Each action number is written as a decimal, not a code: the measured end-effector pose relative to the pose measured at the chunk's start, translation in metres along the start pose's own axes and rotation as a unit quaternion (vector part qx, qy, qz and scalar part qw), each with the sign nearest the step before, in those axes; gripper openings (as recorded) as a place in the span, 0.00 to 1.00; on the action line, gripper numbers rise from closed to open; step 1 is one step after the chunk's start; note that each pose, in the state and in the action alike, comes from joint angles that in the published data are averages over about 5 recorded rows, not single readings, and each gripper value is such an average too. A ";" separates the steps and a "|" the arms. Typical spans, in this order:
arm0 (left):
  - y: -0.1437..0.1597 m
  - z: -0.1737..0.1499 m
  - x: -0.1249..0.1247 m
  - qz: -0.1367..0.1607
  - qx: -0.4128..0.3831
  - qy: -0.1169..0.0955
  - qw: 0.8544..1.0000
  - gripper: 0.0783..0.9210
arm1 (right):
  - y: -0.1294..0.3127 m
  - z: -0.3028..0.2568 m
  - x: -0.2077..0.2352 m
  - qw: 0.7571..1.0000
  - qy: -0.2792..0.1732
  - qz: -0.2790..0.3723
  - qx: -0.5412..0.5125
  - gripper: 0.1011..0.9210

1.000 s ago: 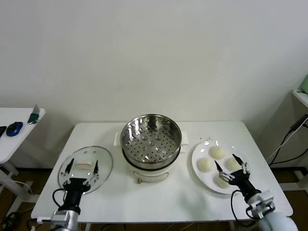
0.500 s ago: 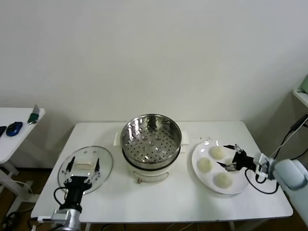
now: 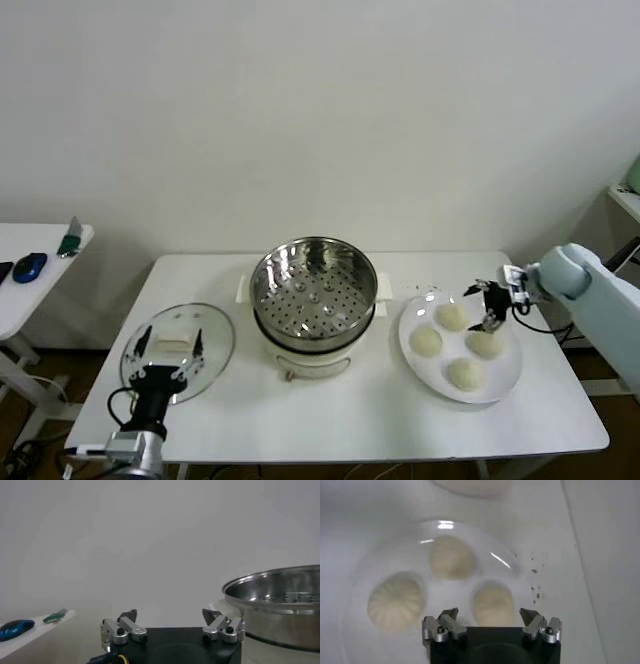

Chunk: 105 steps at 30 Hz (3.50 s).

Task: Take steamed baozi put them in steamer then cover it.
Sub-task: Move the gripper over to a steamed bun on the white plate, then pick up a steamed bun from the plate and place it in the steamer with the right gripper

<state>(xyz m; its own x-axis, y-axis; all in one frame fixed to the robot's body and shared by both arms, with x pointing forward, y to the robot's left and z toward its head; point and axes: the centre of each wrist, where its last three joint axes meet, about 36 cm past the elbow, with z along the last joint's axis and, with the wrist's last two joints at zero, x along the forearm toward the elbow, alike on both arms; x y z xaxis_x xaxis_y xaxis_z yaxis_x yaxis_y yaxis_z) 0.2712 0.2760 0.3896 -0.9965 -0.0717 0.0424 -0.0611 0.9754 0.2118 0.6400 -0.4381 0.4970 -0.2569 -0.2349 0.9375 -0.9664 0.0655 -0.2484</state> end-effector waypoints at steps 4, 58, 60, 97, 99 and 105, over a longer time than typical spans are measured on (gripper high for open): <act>0.003 0.000 -0.002 -0.001 -0.005 0.000 1.000 0.88 | -0.024 -0.010 -0.009 0.999 0.032 -0.021 0.013 0.88; 0.030 0.011 0.000 -0.022 -0.027 0.019 0.999 0.88 | -0.073 -0.061 -0.065 0.987 0.105 -0.097 0.080 0.77; 0.031 0.011 0.001 -0.022 -0.027 0.019 0.999 0.88 | -0.079 -0.065 -0.055 0.986 0.104 -0.092 0.091 0.77; 0.031 0.004 0.008 0.031 -0.053 0.027 0.998 0.88 | -0.088 -0.448 0.060 0.745 0.088 -0.054 0.659 0.78; 0.033 0.003 0.007 0.034 -0.055 0.027 0.997 0.88 | -0.083 -0.459 0.047 0.731 0.089 -0.056 0.674 0.78; 0.036 -0.001 0.002 0.041 -0.060 0.025 0.997 0.88 | -0.073 -0.479 0.012 0.700 0.097 -0.063 0.705 0.78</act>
<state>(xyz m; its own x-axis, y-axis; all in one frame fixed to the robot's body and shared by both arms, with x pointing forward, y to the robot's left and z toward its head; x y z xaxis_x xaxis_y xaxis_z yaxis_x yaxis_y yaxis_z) 0.2669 0.3113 0.3979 -0.9937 -0.0058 0.1116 0.0306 0.9464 0.3217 0.7084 0.0192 0.6435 -0.2969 -0.0083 0.9549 -0.0591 -0.9979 -0.0271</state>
